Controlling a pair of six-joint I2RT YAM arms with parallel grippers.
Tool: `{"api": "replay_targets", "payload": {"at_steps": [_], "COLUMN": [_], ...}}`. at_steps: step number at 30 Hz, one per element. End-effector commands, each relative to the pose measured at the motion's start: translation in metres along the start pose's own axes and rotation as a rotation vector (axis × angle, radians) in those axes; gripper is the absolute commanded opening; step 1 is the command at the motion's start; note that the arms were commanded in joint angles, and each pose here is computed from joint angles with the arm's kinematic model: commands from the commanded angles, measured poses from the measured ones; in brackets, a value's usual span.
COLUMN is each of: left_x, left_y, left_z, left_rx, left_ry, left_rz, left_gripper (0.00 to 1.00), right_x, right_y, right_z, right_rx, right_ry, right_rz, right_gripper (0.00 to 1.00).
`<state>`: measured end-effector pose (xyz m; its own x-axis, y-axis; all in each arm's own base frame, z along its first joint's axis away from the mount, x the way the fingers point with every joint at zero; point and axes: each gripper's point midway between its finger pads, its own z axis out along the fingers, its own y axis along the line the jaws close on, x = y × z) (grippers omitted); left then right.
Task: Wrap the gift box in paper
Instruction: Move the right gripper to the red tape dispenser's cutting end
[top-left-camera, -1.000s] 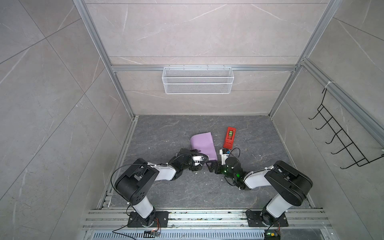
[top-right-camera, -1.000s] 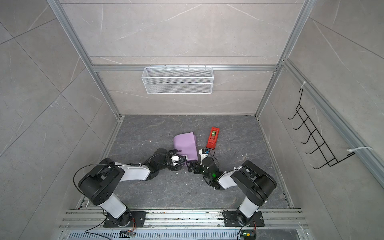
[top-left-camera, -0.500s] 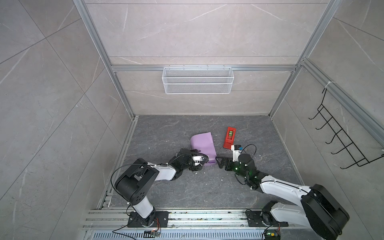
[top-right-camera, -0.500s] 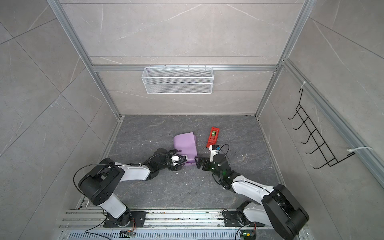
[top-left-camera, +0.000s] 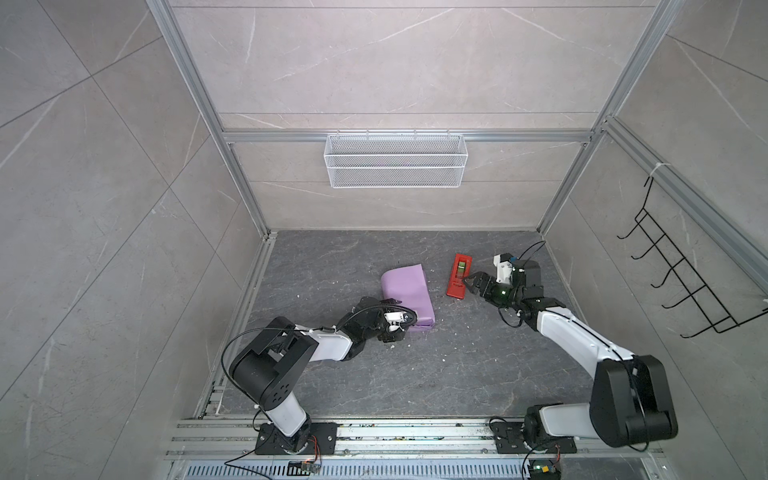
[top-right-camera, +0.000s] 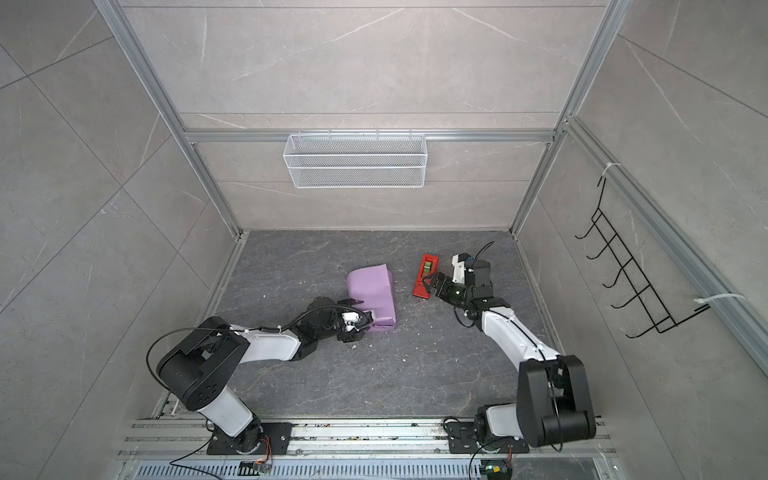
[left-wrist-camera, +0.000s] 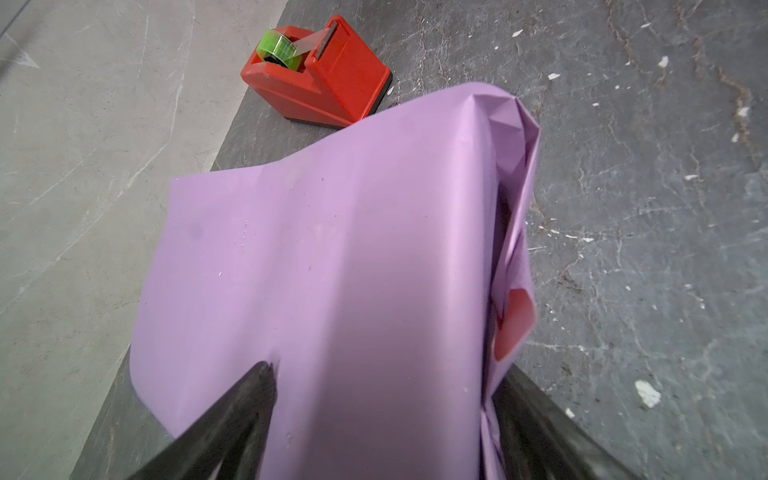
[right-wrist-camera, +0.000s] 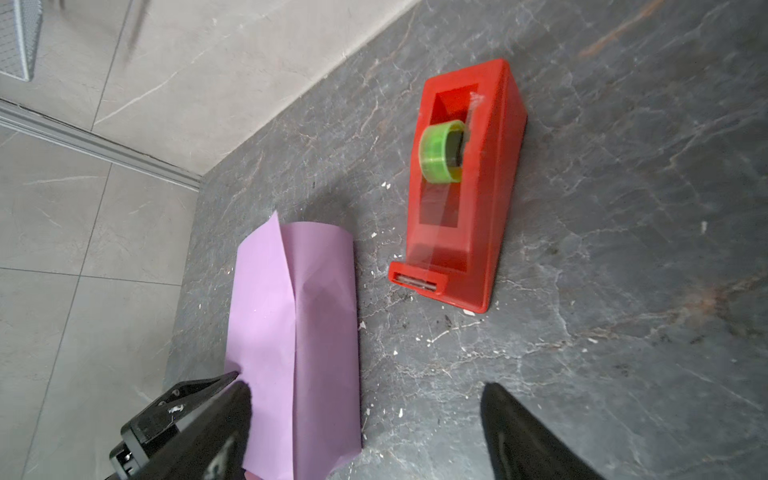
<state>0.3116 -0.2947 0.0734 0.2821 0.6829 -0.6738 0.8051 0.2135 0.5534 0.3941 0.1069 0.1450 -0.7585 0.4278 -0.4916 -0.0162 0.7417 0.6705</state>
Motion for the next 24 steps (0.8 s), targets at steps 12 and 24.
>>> {"api": "replay_targets", "payload": {"at_steps": [12,24], "left_x": [0.005,0.005], "left_y": [-0.005,-0.005], "left_z": [0.002,0.002], "left_rx": [0.038,0.040], "left_ry": [0.012,0.012], "left_rz": [-0.038,-0.040], "left_gripper": [0.83,0.83], "right_x": [-0.032,-0.021], "right_y": [-0.012,-0.031], "right_z": [0.057,0.081], "right_rx": [-0.084,-0.071], "right_ry": [0.140,0.199], "right_rz": [0.160,0.224], "right_gripper": [0.52,0.42]}}
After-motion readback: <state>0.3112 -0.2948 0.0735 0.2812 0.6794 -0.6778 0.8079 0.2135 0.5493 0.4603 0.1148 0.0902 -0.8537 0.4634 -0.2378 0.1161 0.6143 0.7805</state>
